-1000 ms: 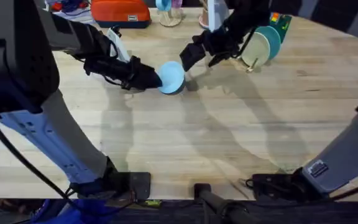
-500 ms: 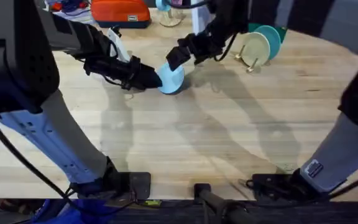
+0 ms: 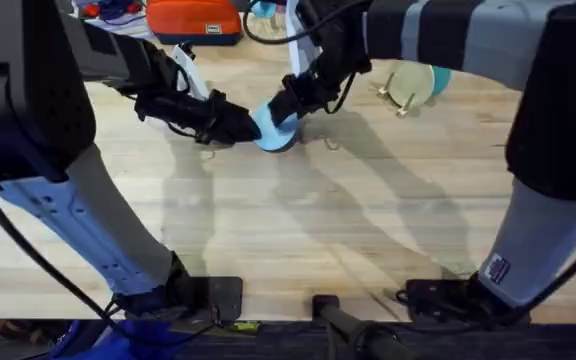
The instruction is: Pick up the plates from the table one by one and place each into a slot on the dish rack.
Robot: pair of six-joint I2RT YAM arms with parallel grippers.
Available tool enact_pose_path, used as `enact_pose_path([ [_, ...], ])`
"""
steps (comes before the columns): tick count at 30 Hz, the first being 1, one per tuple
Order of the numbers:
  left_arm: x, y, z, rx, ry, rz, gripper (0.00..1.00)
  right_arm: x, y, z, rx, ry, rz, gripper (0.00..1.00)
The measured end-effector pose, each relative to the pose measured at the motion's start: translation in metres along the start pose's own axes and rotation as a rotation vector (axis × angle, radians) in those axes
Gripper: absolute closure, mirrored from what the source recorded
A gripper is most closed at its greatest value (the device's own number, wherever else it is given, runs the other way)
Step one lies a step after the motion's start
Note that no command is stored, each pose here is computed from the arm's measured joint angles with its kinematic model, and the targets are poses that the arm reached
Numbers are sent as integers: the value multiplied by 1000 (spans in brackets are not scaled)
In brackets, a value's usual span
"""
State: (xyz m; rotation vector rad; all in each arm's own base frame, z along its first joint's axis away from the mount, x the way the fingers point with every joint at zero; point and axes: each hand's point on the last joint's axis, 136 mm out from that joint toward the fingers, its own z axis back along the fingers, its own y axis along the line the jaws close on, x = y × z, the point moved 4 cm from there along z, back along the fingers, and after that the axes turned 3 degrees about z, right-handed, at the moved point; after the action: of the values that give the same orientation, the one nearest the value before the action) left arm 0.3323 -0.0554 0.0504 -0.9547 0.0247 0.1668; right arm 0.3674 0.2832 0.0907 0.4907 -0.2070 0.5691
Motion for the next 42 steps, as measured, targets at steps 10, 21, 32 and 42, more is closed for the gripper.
enact_pose_path([
  [10,2,-1,0,-13,-8,-9,959,13,13,15,57,-49,11,970],
  [21,1,-11,17,141,-51,-91,960,12,16,15,81,-44,4,974],
  [32,-31,-71,86,359,-221,-261,960,5,21,16,117,-11,-13,974],
  [42,-79,-102,127,499,-324,-337,960,-2,21,18,113,29,10,973],
])
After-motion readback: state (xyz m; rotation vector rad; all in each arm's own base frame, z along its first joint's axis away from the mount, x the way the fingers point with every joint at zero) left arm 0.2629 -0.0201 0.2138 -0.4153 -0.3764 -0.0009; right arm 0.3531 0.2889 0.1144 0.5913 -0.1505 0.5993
